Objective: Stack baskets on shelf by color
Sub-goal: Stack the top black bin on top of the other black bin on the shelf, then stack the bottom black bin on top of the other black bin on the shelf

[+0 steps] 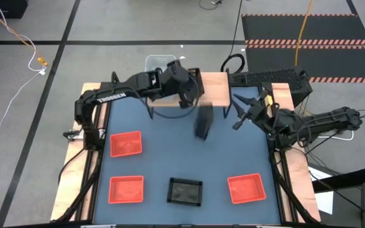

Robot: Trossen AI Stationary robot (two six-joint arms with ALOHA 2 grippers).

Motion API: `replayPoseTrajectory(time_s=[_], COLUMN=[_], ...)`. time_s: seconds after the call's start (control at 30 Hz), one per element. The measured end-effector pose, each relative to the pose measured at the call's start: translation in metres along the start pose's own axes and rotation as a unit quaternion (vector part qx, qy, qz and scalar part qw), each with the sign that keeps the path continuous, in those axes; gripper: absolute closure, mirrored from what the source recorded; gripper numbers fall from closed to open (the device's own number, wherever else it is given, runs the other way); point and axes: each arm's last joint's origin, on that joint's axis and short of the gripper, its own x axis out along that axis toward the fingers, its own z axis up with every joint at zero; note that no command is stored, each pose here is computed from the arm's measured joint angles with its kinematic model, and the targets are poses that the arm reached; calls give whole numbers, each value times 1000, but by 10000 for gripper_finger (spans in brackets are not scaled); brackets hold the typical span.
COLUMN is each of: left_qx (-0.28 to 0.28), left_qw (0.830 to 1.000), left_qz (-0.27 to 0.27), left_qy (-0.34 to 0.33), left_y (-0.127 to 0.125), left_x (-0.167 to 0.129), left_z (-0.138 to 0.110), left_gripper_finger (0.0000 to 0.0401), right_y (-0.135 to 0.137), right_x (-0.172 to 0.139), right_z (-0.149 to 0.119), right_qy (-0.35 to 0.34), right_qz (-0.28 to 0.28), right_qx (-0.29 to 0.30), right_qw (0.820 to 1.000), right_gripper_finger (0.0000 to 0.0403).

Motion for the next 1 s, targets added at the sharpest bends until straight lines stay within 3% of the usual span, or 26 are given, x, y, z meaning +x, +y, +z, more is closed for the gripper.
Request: replayPoseTrajectory(time_s=[0.13,0.33,0.43,0.53,0.77,0.9,1.0], left_qx=[11,50,46,52,73,68,79], left_qw=[1000,996,987,971,960,955,936], left_qz=[-13,-75,-149,-229,-260,-285,-342], left_qy=[-5,-19,-31,-50,-73,-37,1], left_y=[-7,-40,-61,-94,-166,-189,-205], left_x=[-3,-19,-26,-15,25,29,20], left_z=[2,8,9,2,-48,-74,-86], left_gripper_finger=[400,400,398,381,294,227,184], right_y=[-1,-2,-2,-2,1,1,1], right_x=[0,-1,-1,-1,-7,-12,-14], right_z=[-1,-2,-2,-1,2,5,7], right_qy=[12,13,13,11,2,-7,-11], right_qz=[-17,-16,-15,-16,3,16,20], right_qx=[-8,-6,-5,9,25,24,27], right_qw=[1000,1000,1000,1000,1000,1000,999], right_gripper_finger=[312,312,312,312,312,312,312])
